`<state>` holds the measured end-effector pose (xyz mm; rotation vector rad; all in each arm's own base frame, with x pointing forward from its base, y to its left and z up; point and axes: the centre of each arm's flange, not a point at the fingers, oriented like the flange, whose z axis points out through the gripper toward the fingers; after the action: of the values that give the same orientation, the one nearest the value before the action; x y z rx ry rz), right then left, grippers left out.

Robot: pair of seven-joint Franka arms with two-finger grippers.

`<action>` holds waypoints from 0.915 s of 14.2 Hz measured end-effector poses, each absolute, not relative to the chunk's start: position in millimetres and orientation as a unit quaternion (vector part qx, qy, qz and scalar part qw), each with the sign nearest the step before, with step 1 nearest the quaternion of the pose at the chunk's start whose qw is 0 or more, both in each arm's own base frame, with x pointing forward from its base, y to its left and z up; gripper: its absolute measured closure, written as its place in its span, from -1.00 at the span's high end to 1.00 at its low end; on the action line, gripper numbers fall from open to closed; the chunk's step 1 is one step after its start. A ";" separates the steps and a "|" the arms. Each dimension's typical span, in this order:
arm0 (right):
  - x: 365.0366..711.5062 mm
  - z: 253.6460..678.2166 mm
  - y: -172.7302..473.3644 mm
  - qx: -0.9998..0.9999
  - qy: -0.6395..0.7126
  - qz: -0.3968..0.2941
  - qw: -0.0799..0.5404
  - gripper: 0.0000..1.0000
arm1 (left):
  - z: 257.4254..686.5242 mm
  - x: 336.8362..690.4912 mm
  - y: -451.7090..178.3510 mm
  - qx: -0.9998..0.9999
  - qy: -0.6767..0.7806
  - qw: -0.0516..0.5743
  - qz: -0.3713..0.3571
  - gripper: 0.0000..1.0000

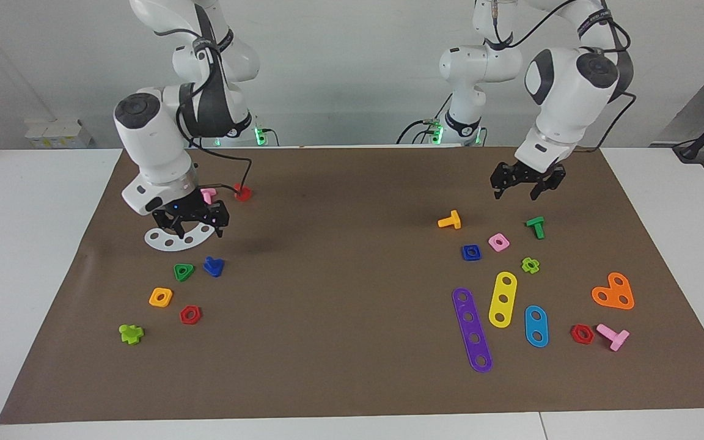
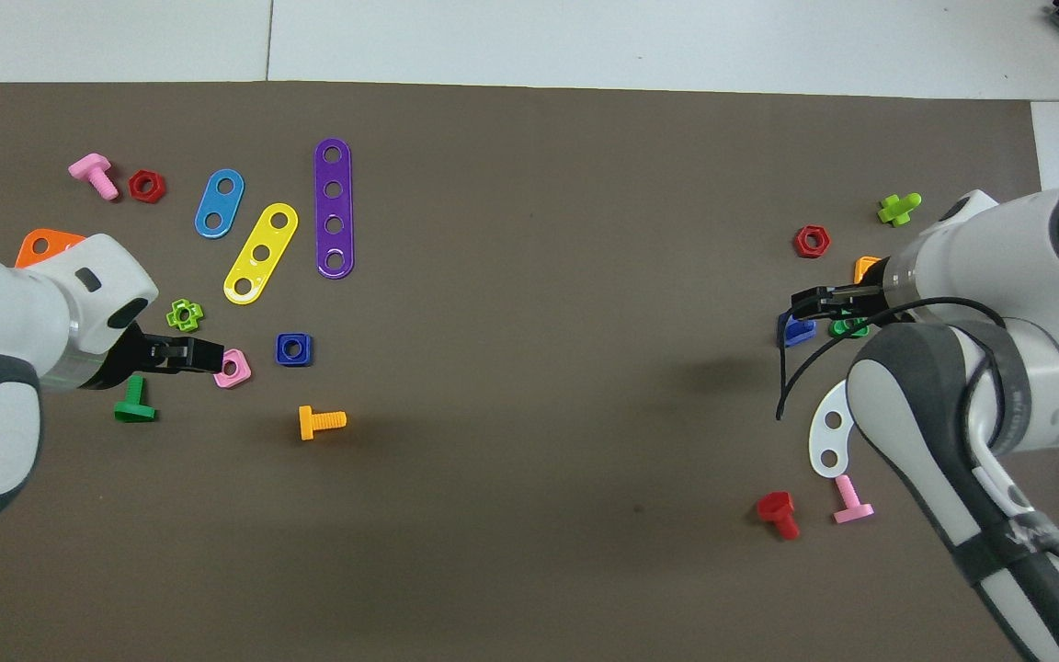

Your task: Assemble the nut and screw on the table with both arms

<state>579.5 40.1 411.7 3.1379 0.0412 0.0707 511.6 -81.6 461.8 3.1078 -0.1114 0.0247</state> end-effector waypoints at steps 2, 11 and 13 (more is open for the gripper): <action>589.1 381.2 38.8 1.000 0.015 0.020 -0.001 0.80 | 433.8 518.5 -98.7 1.000 -0.012 0.019 0.018 0.76; 583.8 315.1 31.1 0.999 0.027 0.029 -0.004 0.67 | 348.4 537.1 -114.3 0.995 0.070 0.035 0.062 0.53; 580.5 308.9 31.1 0.999 0.027 0.032 -0.004 0.63 | 329.4 538.0 -115.8 0.995 0.070 0.036 0.060 0.50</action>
<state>580.5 31.1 308.9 3.1463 0.0857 0.1004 538.0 -115.8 329.4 3.0572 0.2150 0.1851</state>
